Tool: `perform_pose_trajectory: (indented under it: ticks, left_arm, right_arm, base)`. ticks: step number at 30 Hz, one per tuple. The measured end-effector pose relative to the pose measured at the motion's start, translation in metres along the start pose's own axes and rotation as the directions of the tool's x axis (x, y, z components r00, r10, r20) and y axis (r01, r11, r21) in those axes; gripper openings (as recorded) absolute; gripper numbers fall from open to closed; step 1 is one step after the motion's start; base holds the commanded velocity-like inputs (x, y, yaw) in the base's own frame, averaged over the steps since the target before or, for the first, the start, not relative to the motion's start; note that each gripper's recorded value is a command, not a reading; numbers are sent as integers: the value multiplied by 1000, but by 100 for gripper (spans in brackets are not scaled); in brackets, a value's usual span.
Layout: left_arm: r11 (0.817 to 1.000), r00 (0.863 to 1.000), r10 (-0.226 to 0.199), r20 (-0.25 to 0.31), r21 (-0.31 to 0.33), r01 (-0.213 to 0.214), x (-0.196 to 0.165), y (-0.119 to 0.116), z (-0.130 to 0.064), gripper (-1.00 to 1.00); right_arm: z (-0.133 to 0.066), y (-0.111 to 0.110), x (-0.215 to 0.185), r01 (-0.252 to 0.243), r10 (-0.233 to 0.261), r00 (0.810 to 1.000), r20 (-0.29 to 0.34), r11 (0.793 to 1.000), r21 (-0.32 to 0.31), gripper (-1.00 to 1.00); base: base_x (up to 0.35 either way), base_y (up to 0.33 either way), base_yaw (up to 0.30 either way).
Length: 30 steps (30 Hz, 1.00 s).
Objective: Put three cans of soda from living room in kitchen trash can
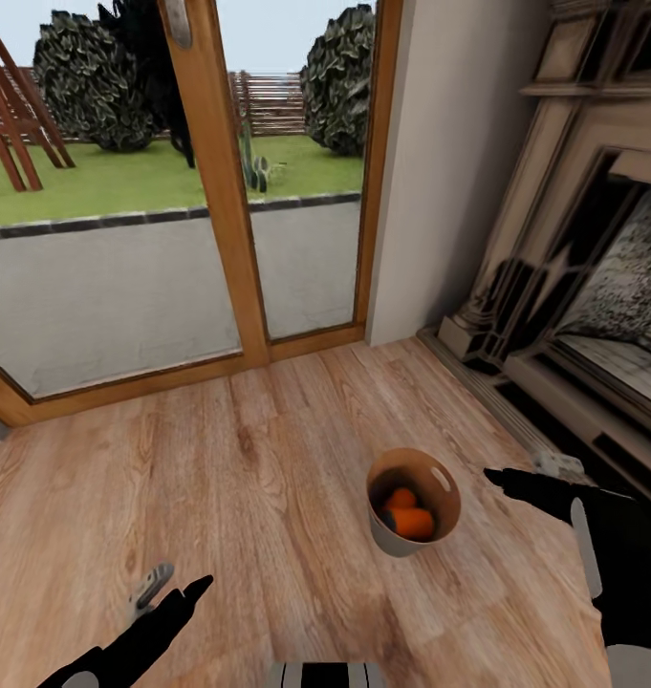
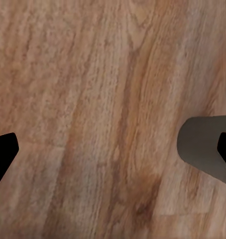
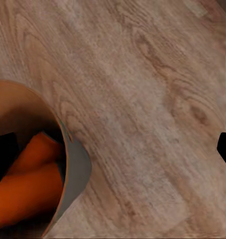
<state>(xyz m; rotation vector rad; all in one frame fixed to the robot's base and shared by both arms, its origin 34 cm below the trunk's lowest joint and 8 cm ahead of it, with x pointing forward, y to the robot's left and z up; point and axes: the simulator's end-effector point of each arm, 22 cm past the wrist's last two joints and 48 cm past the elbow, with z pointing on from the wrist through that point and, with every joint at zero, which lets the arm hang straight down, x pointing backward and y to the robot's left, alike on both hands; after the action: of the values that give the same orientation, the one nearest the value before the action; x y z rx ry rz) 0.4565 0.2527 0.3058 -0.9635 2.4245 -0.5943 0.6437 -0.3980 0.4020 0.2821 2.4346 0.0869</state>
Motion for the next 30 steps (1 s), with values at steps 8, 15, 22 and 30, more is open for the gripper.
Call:
perform_pose_trajectory:
  ticks: [8,15,22,30]
  left_arm:
    - [997,993,53,102,58,-60,-72,-65,7,100]
    - [957,970,237,-63,-157,-244,0,-119,56,100]
    - [945,969,246,-33,-213,-248,-4,-103,53,100]
    - [947,967,253,-5,-201,-249,-12,-113,44,100]
  right_arm:
    - [-59,-6,0,94,-98,991,91,994,47,100]
    - [-70,22,-17,183,-183,963,199,983,15,100]
    - [-82,25,-27,187,-186,955,230,982,17,100]
    - [-96,28,-39,185,-183,948,262,983,15,100]
  base:
    - [0,0,0]
    - [0,0,0]
    - [0,0,0]
    - [0,0,0]
